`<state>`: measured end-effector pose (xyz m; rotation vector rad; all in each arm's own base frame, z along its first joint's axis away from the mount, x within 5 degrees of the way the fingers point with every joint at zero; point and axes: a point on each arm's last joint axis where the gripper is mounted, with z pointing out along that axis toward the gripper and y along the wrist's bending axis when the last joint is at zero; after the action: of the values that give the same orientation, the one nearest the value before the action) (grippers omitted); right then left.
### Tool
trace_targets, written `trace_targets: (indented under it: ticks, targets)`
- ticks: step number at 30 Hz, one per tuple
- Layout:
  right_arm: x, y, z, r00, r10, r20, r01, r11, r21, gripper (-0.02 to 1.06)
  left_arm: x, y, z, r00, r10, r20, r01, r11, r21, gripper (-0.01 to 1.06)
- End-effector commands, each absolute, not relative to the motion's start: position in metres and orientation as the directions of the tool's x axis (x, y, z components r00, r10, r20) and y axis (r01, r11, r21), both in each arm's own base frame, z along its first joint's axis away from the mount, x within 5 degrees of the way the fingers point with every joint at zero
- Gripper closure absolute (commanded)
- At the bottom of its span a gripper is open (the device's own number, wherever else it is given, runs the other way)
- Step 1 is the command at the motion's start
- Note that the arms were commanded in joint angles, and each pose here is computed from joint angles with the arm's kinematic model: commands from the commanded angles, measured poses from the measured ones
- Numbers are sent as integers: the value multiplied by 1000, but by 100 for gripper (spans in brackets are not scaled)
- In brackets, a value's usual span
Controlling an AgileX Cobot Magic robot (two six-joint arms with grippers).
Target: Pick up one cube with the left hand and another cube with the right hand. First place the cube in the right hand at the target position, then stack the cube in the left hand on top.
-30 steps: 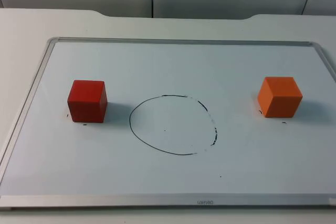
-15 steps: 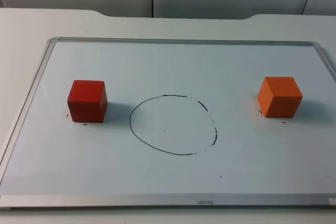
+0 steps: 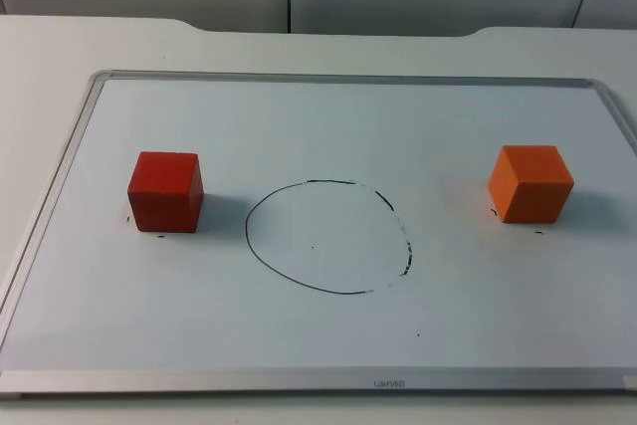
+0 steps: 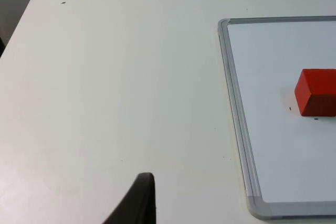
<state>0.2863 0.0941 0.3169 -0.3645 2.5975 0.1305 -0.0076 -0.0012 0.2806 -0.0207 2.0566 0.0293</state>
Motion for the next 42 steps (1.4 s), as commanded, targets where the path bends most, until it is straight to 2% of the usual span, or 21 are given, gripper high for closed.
trace_targets:
  ticks: [1, 7, 13, 24, 27, 31, 38, 42]
  targets:
    - [303, 103, 296, -855, -231, -464, -269, 963, 16, 6, -7, -1, 280, -460, -5, -888, -22, 1000, 6, 0]
    - [319, 108, 267, -883, -233, -409, -260, 966, 11, 6, -7, -1, 280, -460, -5, -888, -22, 1000, 6, 0]
    - [337, 115, 231, -912, -185, -367, -210, 977, 31, 6, -7, -1, 280, -460, -5, -888, -22, 1000, 6, 0]
    - [356, 121, 159, -960, -159, -232, -168, 986, 19, 7, -7, -1, 280, -460, -5, -888, -22, 1000, 6, 0]
    - [359, 122, 146, -964, -136, -227, -145, 989, 25, 7, -7, -1, 280, -460, -5, -888, -22, 1000, 6, 0]
    - [367, 124, 133, -959, -105, -263, -120, 992, 40, 7, -7, -1, 280, -460, -5, -888, -22, 1000, 6, 0]
    - [373, 109, 128, -963, -27, -270, -42, 998, 53, 8, -7, -1, 280, -460, -5, -888, -22, 1000, 6, 0]
    - [373, 101, 128, -970, -14, -244, -26, 999, 44, 18, -7, -1, 280, -460, -5, -888, -22, 1000, 6, 0]
